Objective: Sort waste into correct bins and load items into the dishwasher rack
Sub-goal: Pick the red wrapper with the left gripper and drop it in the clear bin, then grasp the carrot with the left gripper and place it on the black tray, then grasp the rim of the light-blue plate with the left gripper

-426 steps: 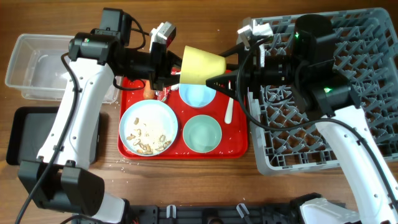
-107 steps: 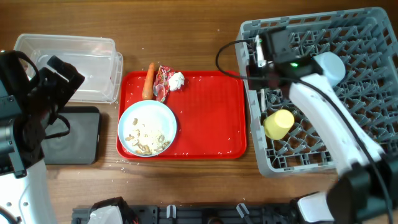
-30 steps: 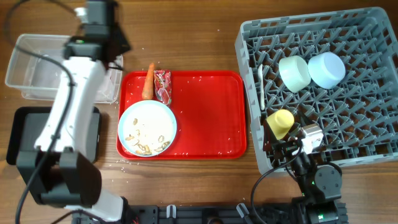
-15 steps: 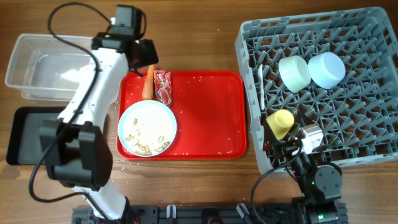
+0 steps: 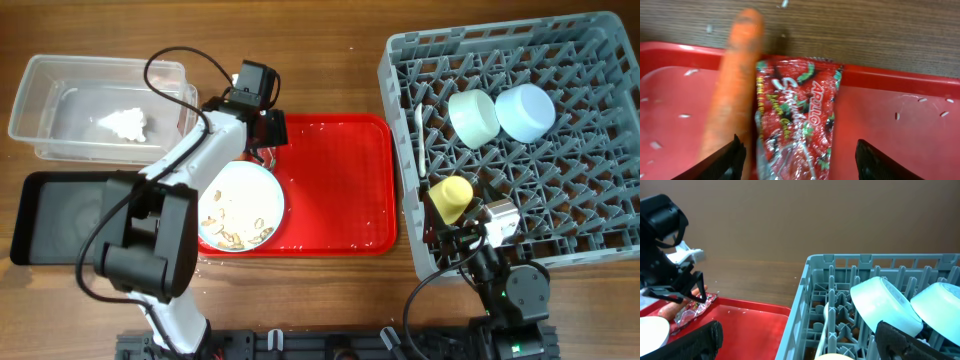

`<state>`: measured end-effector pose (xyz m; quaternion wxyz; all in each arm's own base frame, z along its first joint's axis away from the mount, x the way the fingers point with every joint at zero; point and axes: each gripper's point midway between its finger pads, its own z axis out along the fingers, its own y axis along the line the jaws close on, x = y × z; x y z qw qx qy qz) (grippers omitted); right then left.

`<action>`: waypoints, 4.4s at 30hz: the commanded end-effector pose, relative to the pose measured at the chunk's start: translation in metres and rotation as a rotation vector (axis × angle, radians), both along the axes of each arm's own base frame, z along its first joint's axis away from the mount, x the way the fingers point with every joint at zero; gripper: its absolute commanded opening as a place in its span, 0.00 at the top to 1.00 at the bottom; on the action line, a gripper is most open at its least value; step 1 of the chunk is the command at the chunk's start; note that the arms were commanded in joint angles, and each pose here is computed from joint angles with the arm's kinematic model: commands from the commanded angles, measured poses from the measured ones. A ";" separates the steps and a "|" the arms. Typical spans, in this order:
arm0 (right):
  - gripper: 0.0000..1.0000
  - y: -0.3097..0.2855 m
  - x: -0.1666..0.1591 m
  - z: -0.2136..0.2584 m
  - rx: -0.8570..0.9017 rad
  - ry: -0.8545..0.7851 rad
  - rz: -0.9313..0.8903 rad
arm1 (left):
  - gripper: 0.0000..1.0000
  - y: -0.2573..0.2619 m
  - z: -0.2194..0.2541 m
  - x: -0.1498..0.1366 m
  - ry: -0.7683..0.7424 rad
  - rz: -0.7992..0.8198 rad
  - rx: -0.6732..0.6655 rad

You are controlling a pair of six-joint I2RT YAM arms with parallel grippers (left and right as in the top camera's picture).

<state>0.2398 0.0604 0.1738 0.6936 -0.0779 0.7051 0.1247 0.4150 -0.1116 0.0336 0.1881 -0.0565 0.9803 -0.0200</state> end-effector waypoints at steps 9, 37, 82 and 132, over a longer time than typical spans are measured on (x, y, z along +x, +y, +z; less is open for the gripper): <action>0.00 0.001 -0.001 0.002 0.015 -0.008 0.010 | 0.96 -0.014 0.003 0.001 0.023 0.020 -0.076; 0.00 0.001 -0.001 0.002 0.015 -0.008 0.010 | 0.29 0.068 0.012 -0.022 0.119 -0.030 0.102; 0.00 0.001 -0.001 0.002 0.015 -0.008 0.010 | 0.69 0.096 0.036 0.024 0.038 0.090 0.201; 0.00 0.001 -0.001 0.002 0.015 -0.008 0.010 | 0.78 -0.029 -0.017 -0.139 0.308 0.045 0.274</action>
